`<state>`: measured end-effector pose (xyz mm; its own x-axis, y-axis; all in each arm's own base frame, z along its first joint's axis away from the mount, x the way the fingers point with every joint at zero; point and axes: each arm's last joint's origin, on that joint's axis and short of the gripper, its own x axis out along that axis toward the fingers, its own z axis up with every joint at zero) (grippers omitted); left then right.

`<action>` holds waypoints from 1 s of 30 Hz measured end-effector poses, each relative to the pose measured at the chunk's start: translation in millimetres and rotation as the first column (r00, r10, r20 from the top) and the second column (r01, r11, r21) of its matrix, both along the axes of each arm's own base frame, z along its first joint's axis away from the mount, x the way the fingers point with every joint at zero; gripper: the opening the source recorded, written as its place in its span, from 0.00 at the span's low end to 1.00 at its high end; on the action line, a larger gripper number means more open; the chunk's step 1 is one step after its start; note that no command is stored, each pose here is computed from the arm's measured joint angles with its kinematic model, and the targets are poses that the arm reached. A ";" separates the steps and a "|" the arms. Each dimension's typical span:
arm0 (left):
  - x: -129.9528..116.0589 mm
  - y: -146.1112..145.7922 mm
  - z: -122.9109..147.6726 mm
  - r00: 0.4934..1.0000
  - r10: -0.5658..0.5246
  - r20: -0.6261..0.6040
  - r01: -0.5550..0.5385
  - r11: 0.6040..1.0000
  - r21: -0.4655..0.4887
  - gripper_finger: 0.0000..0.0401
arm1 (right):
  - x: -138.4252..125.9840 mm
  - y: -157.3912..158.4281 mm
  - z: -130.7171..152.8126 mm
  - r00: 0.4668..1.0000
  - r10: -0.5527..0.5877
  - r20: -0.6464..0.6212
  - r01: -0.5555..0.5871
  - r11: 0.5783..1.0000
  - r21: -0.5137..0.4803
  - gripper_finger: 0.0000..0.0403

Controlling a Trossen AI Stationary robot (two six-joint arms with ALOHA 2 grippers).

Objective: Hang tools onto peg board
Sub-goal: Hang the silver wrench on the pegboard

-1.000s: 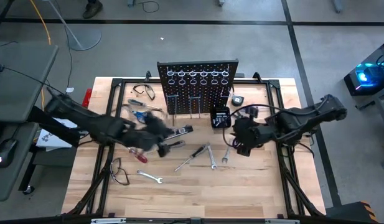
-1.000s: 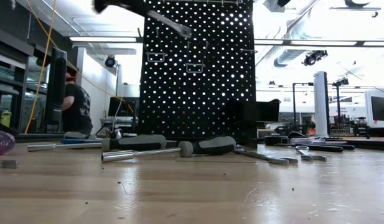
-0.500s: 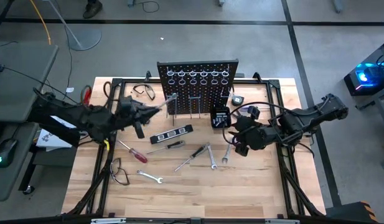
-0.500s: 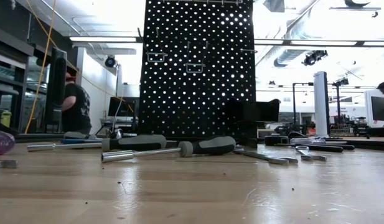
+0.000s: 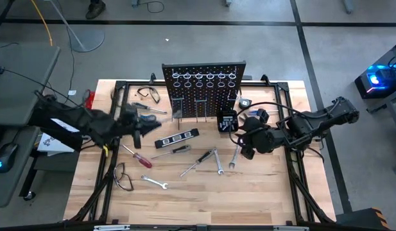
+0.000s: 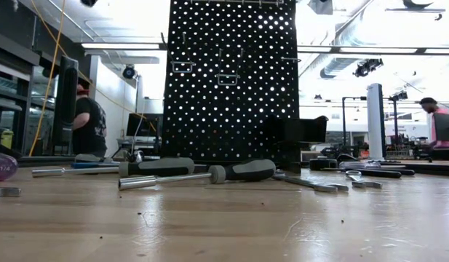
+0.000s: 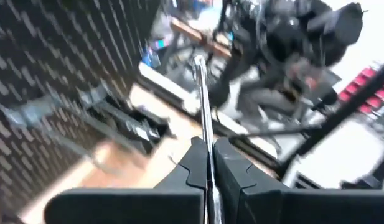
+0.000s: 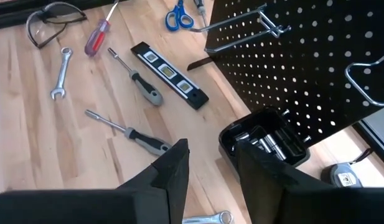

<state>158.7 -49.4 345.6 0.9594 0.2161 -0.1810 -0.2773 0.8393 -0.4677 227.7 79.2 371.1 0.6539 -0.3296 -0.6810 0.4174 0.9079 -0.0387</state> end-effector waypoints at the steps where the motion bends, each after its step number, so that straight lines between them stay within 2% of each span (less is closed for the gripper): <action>1: 0.6 -4.4 -7.9 1.000 -0.016 -0.001 0.016 0.999 -0.030 0.00 | -0.4 -0.2 -0.4 1.000 0.000 -0.006 0.000 1.000 -0.002 0.31; 6: -1.8 -27.2 -42.1 0.995 -0.040 0.091 0.055 0.984 -0.172 0.00 | -2.9 -1.2 -2.2 0.999 -0.002 -0.037 0.002 1.000 -0.013 0.31; 11: -14.1 -41.3 -67.9 0.990 0.073 0.118 -0.043 0.971 -0.235 0.00 | -4.3 -1.7 -3.2 0.998 0.000 -0.057 -0.001 1.000 -0.018 0.31; 16: -22.4 -44.1 -85.9 0.972 0.201 0.121 -0.165 0.952 -0.257 0.00 | -4.4 -1.7 -3.3 0.998 0.003 -0.060 -0.004 1.000 -0.020 0.31; 19: -23.8 -43.0 -93.3 0.962 0.243 0.122 -0.205 0.944 -0.260 0.00 | -4.5 -1.8 -3.4 0.998 0.003 -0.061 -0.005 1.000 -0.021 0.31; 25: -23.1 -41.2 -96.7 0.962 0.249 0.114 -0.218 0.948 -0.230 0.00 | -4.7 -2.6 -3.6 0.998 -0.002 -0.065 0.001 1.000 -0.029 0.31; 30: -21.3 -40.7 -96.8 0.971 0.217 0.102 -0.188 0.954 -0.235 0.00 | -5.1 -3.0 -3.9 0.998 -0.004 -0.069 0.002 0.999 -0.034 0.31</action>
<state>137.4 -90.0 248.8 0.9176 0.3765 -0.1277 -0.3580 0.6427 -0.6773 222.6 76.2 367.2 0.6044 -0.3549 -0.7132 0.4154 0.9043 -0.0980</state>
